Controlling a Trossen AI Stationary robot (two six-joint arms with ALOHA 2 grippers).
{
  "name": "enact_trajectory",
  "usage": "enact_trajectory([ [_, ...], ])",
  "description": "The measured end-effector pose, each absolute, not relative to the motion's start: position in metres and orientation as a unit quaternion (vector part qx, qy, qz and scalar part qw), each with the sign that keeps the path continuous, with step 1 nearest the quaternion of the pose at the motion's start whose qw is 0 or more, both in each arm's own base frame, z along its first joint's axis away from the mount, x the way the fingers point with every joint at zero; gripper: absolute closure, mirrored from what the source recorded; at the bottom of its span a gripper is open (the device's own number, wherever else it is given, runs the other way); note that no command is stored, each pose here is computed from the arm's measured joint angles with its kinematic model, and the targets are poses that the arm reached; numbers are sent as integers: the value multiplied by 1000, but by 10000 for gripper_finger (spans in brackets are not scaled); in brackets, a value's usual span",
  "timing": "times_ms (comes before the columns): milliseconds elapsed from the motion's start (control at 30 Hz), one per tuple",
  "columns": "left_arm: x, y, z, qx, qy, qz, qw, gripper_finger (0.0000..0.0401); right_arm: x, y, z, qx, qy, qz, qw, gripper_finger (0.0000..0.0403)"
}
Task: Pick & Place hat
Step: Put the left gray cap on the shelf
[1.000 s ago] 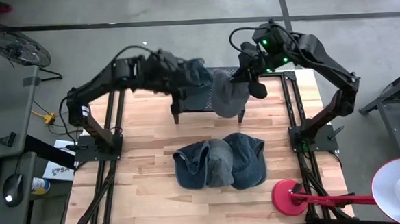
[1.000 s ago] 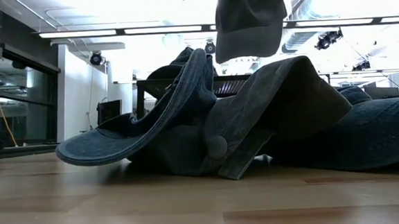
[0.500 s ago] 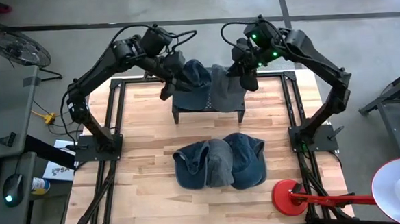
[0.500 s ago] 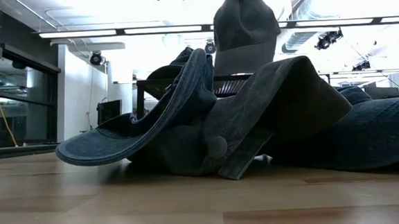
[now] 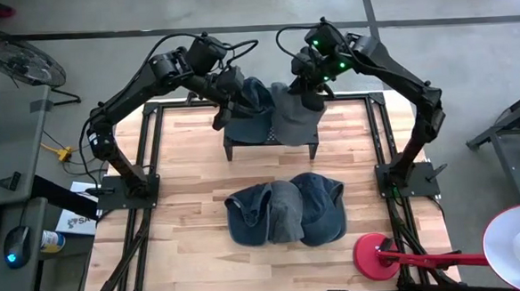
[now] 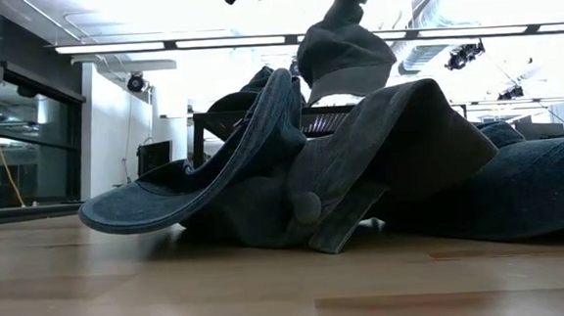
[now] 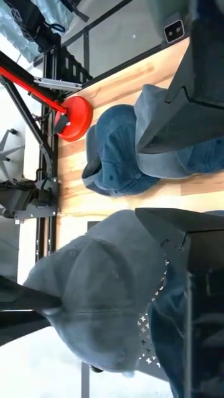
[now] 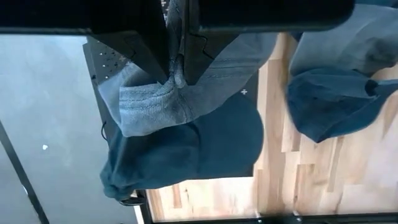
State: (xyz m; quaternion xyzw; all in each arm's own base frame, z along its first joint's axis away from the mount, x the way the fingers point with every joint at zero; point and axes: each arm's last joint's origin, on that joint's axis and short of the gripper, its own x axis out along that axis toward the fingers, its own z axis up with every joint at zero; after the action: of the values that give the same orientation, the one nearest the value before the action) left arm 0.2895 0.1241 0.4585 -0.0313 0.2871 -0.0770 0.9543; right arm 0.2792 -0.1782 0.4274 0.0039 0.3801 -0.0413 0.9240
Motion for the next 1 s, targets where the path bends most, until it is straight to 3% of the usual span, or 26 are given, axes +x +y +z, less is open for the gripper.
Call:
enact_trajectory([
  [567,290,124,459,-35,285,-73,955,252,281,-163,433,-89,345,67,932,385],
  [1000,291,127,461,-44,279,-42,958,252,278,-187,433,-134,329,44,934,385],
])
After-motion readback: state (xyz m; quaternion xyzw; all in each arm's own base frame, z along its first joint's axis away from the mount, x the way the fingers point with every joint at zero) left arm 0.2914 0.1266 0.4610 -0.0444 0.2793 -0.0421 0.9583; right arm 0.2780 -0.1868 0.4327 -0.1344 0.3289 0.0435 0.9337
